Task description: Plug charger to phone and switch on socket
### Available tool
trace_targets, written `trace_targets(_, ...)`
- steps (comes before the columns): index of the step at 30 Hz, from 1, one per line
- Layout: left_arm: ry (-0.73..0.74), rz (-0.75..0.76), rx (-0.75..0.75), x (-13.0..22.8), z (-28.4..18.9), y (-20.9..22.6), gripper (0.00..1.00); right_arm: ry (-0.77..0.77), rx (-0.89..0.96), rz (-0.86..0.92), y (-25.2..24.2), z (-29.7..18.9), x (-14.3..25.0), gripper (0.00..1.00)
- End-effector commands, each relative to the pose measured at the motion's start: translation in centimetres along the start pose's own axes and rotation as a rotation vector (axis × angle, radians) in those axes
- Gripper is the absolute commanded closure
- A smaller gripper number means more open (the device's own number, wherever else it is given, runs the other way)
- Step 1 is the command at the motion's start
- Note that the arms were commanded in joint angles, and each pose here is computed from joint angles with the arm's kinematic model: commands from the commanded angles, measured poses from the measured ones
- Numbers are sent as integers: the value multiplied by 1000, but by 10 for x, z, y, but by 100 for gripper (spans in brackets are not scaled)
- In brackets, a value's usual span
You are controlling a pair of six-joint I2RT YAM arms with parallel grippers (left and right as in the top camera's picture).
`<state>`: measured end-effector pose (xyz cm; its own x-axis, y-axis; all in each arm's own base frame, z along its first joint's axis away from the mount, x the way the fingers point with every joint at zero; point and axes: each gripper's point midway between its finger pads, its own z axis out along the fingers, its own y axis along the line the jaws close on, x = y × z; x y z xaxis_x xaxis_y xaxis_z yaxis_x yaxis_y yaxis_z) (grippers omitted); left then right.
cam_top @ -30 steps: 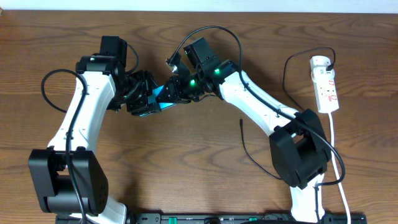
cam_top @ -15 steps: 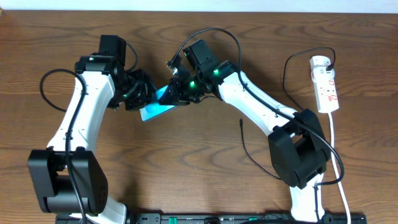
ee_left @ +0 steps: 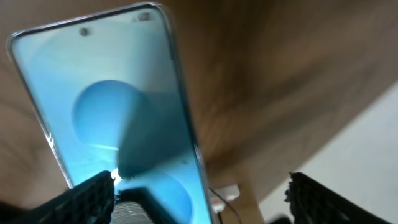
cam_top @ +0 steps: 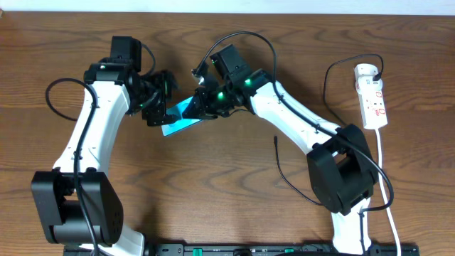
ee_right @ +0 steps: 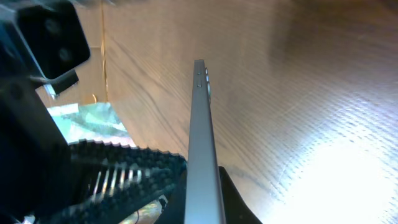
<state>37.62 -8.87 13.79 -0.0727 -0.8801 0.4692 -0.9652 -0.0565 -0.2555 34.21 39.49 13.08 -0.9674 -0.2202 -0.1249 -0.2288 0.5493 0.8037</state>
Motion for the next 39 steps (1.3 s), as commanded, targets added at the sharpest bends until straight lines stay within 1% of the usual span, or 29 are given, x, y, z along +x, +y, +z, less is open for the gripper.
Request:
trace_targets(1,78,118,52,3,-5,-12,10,-36,-13,8,-5,-18,-16,99)
trace_targets(5,213,233,184,14,-21,-40,9,-69,-2,48,-21,-35,-28,99)
trace_targets(8,323,364,325,26,-41,-66,9,-100,4,99,-34,-51,-38,99)
trace_targets(10,379,478,418,34,-55,-80,9,-119,-2,145,-41,-61,-44,99)
trace_targets(13,432,623,508,44,-71,-88,9,-142,-40,229,-47,-77,-54,99)
trace_targets(16,439,707,534,47,-75,-87,9,-168,-109,314,-46,-93,-66,99)
trace_targets(18,427,764,540,48,-73,-85,9,-199,-174,416,-42,-107,-81,99)
trace_targets(23,419,831,547,53,-70,-83,9,-250,-292,587,-27,-123,-107,99)
trace_targets(24,410,853,547,55,-68,-83,8,-258,-337,653,-18,-127,-115,99)
trace_targets(25,404,860,544,56,-66,-83,9,-262,-362,673,-12,-128,-119,99)
trace_targets(28,378,868,533,58,-60,-83,8,-261,-427,702,7,-129,-126,99)
trace_targets(32,338,878,513,61,-51,-83,9,-261,-522,690,39,-132,-135,99)
trace_targets(39,283,872,503,56,-46,-87,8,-235,-555,665,60,-123,-130,99)
